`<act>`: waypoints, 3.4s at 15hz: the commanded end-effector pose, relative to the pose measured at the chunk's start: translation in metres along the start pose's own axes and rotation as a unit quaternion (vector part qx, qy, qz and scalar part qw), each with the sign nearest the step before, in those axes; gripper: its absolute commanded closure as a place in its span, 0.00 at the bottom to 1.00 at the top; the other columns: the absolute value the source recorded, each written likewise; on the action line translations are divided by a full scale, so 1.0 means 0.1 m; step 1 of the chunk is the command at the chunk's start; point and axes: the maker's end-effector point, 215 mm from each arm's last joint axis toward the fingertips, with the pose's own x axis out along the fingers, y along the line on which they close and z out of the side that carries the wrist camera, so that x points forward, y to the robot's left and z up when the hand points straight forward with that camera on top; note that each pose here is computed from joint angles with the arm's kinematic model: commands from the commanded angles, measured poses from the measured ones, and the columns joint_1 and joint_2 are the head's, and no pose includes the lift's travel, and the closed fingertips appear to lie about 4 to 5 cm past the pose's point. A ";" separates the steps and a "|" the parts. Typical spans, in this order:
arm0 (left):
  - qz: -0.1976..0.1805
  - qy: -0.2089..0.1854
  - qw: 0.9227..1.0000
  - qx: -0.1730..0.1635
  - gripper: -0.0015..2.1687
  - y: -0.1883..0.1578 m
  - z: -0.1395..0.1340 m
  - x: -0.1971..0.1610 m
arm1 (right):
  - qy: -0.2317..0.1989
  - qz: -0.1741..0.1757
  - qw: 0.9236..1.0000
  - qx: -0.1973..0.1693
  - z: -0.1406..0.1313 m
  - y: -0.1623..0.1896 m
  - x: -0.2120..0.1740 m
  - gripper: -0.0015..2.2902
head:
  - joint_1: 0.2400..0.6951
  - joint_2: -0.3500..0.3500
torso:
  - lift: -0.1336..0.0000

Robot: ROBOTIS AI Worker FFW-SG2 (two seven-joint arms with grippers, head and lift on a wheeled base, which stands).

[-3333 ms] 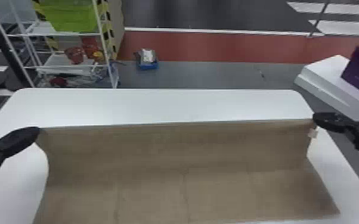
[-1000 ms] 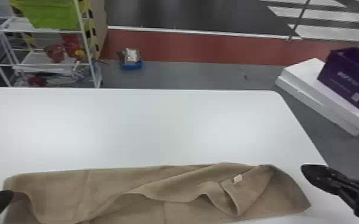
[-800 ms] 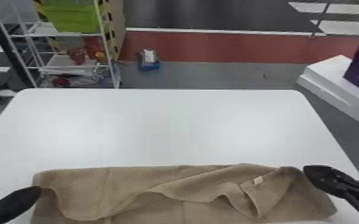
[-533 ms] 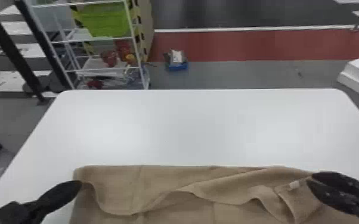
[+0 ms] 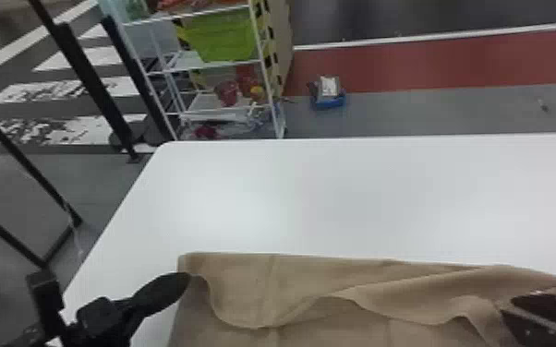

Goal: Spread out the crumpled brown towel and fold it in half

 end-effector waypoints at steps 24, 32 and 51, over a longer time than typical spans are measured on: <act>-0.001 -0.012 1.000 0.006 0.67 -0.03 0.20 -0.05 | -0.008 -0.074 0.995 0.072 0.10 -0.87 -0.57 0.65 | 1.00 0.75 | 0.07; -0.009 -0.042 0.999 0.010 0.67 -0.11 0.55 -0.12 | -0.113 -0.181 0.974 0.074 0.19 -1.44 -1.39 0.65 | 1.00 0.54 | 0.07; -0.018 -0.089 0.996 0.004 0.67 -0.04 0.92 0.24 | -0.131 -0.314 0.933 0.117 0.28 -1.86 -0.98 0.64 | 1.00 0.45 | 0.07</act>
